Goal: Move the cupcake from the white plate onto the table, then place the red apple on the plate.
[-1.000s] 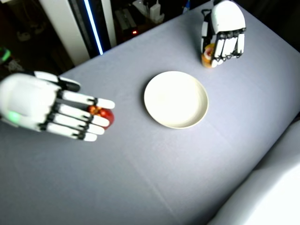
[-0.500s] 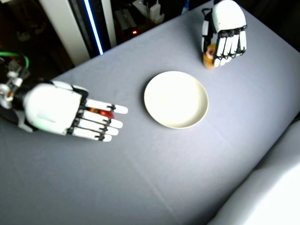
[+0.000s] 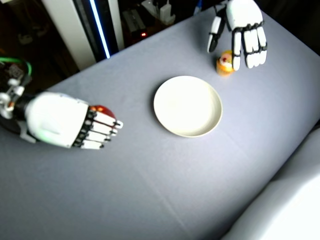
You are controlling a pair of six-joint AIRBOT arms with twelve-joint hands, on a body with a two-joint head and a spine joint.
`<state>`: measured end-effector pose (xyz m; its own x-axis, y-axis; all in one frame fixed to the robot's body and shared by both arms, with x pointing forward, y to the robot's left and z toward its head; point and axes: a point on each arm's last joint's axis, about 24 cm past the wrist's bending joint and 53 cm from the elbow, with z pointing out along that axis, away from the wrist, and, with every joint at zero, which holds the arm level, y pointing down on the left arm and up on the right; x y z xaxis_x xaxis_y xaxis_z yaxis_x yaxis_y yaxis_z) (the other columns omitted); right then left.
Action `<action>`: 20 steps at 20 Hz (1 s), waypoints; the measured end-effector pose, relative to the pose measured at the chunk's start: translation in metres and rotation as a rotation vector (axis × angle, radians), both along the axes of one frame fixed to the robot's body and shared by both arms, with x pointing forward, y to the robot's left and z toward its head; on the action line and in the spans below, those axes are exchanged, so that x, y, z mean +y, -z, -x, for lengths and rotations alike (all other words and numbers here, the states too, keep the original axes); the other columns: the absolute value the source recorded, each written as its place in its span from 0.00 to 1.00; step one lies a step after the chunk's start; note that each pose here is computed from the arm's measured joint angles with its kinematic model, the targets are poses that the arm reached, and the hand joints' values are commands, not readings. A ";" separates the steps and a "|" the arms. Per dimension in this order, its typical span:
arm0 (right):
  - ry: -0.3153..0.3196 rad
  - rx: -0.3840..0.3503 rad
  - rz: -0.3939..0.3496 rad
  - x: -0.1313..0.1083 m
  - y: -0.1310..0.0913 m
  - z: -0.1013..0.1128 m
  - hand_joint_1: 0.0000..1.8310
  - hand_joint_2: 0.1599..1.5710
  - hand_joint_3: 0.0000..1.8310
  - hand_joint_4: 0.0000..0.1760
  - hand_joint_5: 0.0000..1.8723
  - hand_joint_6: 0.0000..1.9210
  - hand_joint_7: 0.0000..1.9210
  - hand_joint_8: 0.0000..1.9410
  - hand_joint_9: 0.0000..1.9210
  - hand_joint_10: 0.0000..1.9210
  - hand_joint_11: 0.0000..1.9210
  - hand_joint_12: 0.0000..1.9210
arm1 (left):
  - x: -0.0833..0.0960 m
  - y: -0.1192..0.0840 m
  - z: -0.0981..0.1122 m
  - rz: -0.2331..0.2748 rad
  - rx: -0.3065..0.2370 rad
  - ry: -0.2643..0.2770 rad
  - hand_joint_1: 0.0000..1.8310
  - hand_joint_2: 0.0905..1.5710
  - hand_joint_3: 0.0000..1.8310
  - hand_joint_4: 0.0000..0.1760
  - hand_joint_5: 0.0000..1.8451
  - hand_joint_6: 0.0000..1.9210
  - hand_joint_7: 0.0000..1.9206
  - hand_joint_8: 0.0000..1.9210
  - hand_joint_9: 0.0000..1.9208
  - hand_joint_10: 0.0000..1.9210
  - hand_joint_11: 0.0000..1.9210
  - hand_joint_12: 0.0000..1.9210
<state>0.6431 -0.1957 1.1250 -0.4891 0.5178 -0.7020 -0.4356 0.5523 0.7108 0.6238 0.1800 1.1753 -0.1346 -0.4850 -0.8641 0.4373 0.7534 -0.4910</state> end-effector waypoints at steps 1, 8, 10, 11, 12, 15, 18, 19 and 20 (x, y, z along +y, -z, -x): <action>-0.030 -0.034 -0.020 0.013 -0.012 -0.001 0.75 0.68 0.00 0.00 0.56 0.36 0.47 0.60 0.44 0.70 0.36 0.76 | 0.000 -0.007 0.004 0.012 -0.025 0.002 0.44 0.52 0.00 0.97 0.01 0.00 0.00 0.00 0.00 0.00 0.00 0.00; -0.221 -0.207 -0.147 0.116 -0.071 -0.026 0.70 0.69 0.00 0.00 0.57 0.30 0.46 0.71 0.46 0.68 0.39 0.79 | 0.002 -0.029 0.011 0.072 -0.100 0.004 0.43 0.50 0.00 1.00 0.00 0.00 0.00 0.00 0.00 0.00 0.04 0.02; -0.261 -0.152 -0.107 0.144 -0.054 -0.037 0.75 0.69 0.00 0.00 0.53 0.41 0.48 0.62 0.42 0.72 0.34 0.77 | -0.002 -0.031 0.014 0.073 -0.109 0.021 0.42 0.49 0.00 1.00 0.00 0.00 0.00 0.00 0.00 0.00 0.02 0.01; -0.267 -0.133 -0.089 0.156 -0.045 -0.040 0.75 0.67 0.00 0.00 0.56 0.35 0.49 0.56 0.47 0.68 0.45 0.69 | -0.002 -0.031 0.014 0.073 -0.108 0.022 0.43 0.48 0.00 1.00 0.00 0.00 0.00 0.00 0.00 0.00 0.02 0.02; -0.270 -0.126 -0.074 0.162 -0.040 -0.042 0.75 0.67 0.00 0.00 0.56 0.35 0.49 0.56 0.47 0.68 0.45 0.69 | -0.001 -0.030 0.013 0.076 -0.106 0.018 0.43 0.48 0.00 1.00 0.00 0.00 0.00 0.00 0.00 0.00 0.02 0.02; -0.274 -0.125 -0.027 0.183 -0.035 -0.051 0.75 0.63 0.00 0.00 0.53 0.06 0.57 0.42 0.48 0.44 0.35 0.68 | 0.000 -0.030 0.012 0.079 -0.105 0.012 0.43 0.49 0.00 1.00 0.00 0.00 0.00 0.00 0.00 0.00 0.03 0.02; -0.265 -0.133 -0.020 0.184 -0.036 -0.054 0.50 0.47 0.00 0.94 0.06 0.00 0.08 0.01 0.19 0.03 0.05 0.55 | -0.005 -0.028 0.013 0.088 -0.099 0.023 0.45 0.49 0.00 1.00 0.00 0.00 0.00 0.00 0.00 0.00 0.02 0.02; -0.261 -0.130 -0.012 0.184 -0.035 -0.055 0.49 0.47 0.00 0.99 0.01 0.00 0.02 0.00 0.04 0.04 0.01 0.11 | -0.004 -0.029 0.013 0.093 -0.101 0.022 0.45 0.49 0.00 1.00 0.00 0.00 0.00 0.00 0.00 0.00 0.01 0.02; -0.256 -0.125 -0.023 0.184 -0.036 -0.055 0.50 0.47 0.00 1.00 0.00 0.00 0.00 0.00 0.01 0.01 0.00 0.02 | -0.004 -0.030 0.013 0.096 -0.105 0.022 0.45 0.49 0.00 1.00 0.00 0.00 0.00 0.00 0.00 0.00 0.02 0.02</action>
<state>0.6981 -0.0120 1.1613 -0.5169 0.4051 -0.7541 -0.6437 0.3969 0.6543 0.6108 0.1759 1.2054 -0.0571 -0.5641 -0.8237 0.5057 0.6951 -0.5110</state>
